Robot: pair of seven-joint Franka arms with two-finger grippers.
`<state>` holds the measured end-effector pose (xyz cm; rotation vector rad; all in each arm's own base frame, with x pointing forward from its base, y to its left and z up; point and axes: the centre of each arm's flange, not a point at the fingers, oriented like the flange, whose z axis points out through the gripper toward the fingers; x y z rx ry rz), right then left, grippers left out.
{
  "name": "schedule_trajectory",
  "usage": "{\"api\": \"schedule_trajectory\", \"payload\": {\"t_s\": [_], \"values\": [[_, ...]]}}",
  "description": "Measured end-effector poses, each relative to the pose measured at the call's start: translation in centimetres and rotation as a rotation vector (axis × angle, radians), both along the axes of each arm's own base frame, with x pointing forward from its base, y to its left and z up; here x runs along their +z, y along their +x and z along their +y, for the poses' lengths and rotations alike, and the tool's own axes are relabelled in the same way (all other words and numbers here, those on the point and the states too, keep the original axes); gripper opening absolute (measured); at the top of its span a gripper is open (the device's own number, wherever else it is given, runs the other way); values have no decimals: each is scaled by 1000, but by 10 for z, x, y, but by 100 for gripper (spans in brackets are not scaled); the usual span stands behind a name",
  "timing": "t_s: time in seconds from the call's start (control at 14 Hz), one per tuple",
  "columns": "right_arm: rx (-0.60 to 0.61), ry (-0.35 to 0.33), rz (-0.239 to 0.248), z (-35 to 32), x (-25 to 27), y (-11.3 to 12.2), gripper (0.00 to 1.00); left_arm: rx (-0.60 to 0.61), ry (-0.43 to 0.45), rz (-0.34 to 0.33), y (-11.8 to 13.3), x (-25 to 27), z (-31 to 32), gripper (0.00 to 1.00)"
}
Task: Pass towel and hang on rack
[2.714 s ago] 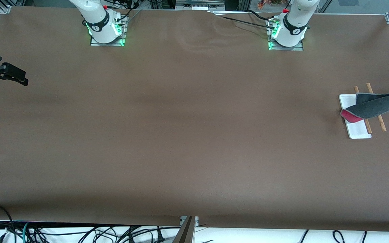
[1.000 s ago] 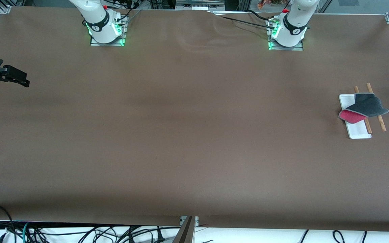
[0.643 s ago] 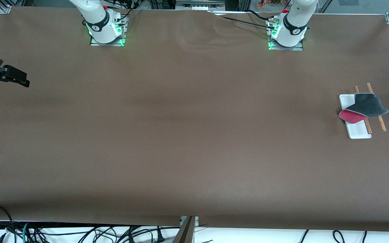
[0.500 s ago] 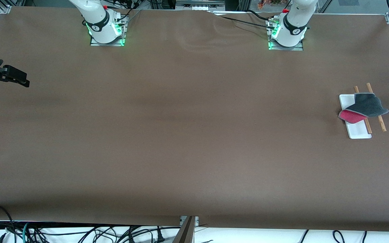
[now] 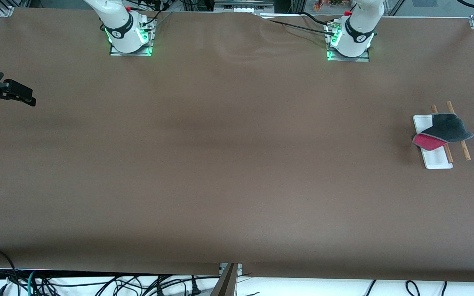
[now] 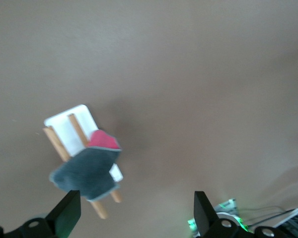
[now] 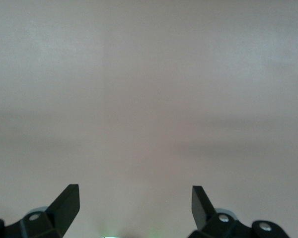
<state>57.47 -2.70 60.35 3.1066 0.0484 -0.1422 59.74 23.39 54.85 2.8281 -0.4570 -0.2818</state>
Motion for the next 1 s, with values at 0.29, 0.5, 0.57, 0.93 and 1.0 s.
{"api": "schedule_trajectory", "payload": {"t_s": [0.29,0.5,0.57,0.93,1.0], "values": [[0,0,0,0,0,0,100,59,40,34,13,8,-56,100],[1,0,0,0,0,0,100,116,86,58,15,17,-114,100],[1,0,0,0,0,0,100,130,105,51,12,20,-136,100],[1,0,0,0,0,0,100,274,223,20,-17,34,-206,100],[1,0,0,0,0,0,100,335,242,16,-19,36,-216,100]]}}
